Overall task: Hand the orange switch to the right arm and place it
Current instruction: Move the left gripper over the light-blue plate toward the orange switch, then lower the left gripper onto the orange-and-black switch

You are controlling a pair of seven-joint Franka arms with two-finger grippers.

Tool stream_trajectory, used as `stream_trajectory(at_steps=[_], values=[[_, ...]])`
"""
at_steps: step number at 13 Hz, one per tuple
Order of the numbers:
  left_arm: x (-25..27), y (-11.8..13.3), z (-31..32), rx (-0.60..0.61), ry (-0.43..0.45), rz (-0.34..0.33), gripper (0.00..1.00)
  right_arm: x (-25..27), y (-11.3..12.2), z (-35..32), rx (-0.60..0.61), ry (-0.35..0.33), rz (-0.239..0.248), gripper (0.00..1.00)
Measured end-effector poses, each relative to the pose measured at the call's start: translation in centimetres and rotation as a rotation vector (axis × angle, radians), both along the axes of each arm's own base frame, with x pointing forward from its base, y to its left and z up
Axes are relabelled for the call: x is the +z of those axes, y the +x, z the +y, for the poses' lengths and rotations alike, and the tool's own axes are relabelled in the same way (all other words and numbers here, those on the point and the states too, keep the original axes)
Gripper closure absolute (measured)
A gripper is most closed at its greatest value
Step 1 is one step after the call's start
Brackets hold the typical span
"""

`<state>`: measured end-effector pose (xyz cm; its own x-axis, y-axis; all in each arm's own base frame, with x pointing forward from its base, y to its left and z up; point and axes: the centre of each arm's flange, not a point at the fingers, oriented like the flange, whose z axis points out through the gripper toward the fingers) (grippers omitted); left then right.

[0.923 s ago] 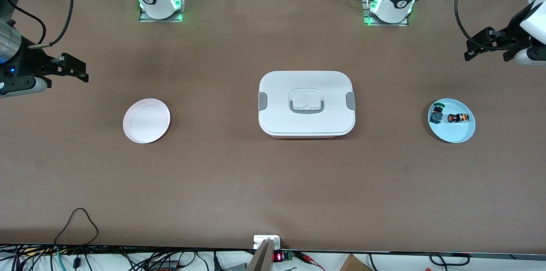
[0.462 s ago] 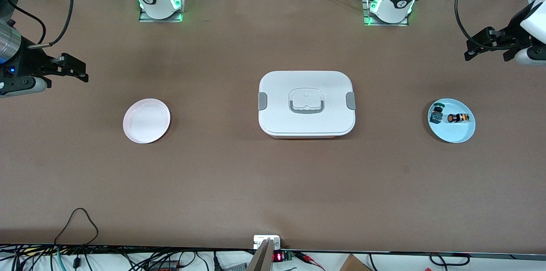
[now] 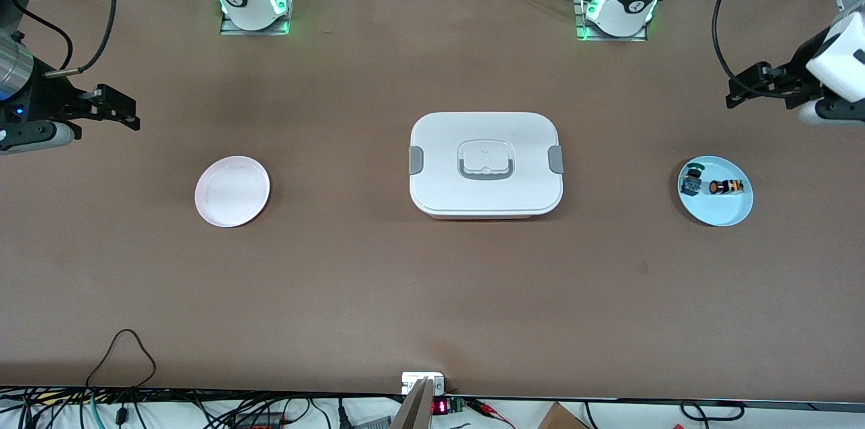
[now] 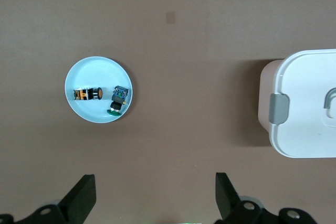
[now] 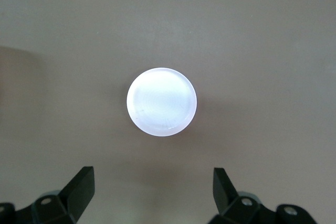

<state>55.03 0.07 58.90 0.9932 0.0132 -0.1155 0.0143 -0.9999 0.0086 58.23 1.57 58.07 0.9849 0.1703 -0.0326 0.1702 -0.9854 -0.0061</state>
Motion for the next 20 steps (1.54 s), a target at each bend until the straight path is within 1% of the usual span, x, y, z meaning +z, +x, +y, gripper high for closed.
stream_trajectory(at_steps=[10,17,20], values=[[-8.0,3.2,1.3,0.021,-0.006,0.139,0.00,0.0,0.0,-0.1,-0.002,0.000,-0.001,0.00],[-10.6,3.4,1.4,0.023,-0.007,0.184,0.00,0.1,0.1,0.1,0.001,0.000,-0.006,0.00],[-13.1,3.3,3.2,0.053,-0.008,0.218,0.00,0.1,0.1,0.2,0.003,0.000,-0.009,0.00]])
